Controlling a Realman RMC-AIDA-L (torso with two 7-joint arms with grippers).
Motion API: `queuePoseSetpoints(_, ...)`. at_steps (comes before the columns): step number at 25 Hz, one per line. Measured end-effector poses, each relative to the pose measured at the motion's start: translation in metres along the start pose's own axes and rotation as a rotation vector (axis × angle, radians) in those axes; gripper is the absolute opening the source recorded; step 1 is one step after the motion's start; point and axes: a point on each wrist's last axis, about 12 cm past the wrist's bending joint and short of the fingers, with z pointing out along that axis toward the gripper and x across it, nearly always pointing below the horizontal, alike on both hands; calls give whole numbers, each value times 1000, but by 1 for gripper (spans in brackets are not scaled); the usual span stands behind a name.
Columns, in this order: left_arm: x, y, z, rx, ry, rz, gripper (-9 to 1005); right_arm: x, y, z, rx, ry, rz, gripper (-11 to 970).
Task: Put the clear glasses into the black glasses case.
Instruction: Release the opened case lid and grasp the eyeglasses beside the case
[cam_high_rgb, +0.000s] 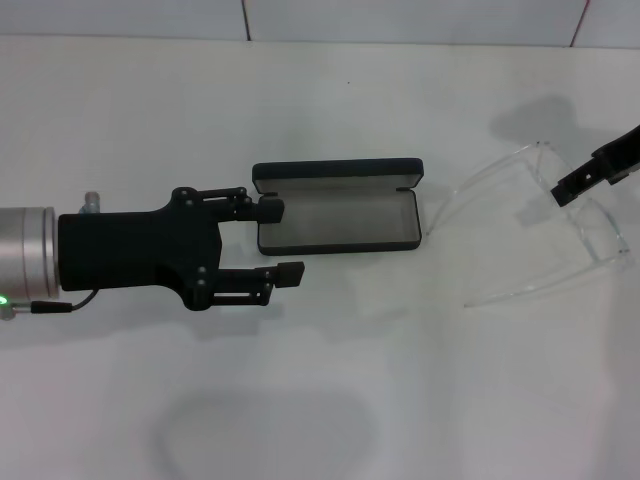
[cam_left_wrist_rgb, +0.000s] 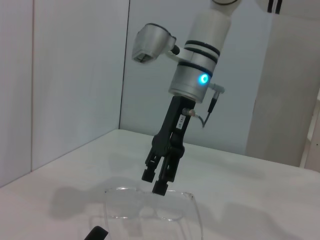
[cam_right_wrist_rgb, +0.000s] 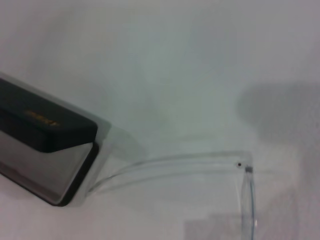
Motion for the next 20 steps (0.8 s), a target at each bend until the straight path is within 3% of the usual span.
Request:
queuePoseSetpoints(10, 0, -1, 3, 5, -7, 23, 706, 4, -2, 24, 2, -12, 47, 826)
queuePoseSetpoints(19, -1, -1, 4, -2, -22, 35, 695, 7, -5, 27, 10, -22, 62, 819)
queuePoseSetpoints(20, -2, -1, 4, -4, -25, 35, 693, 8, -5, 28, 12, -19, 62, 781)
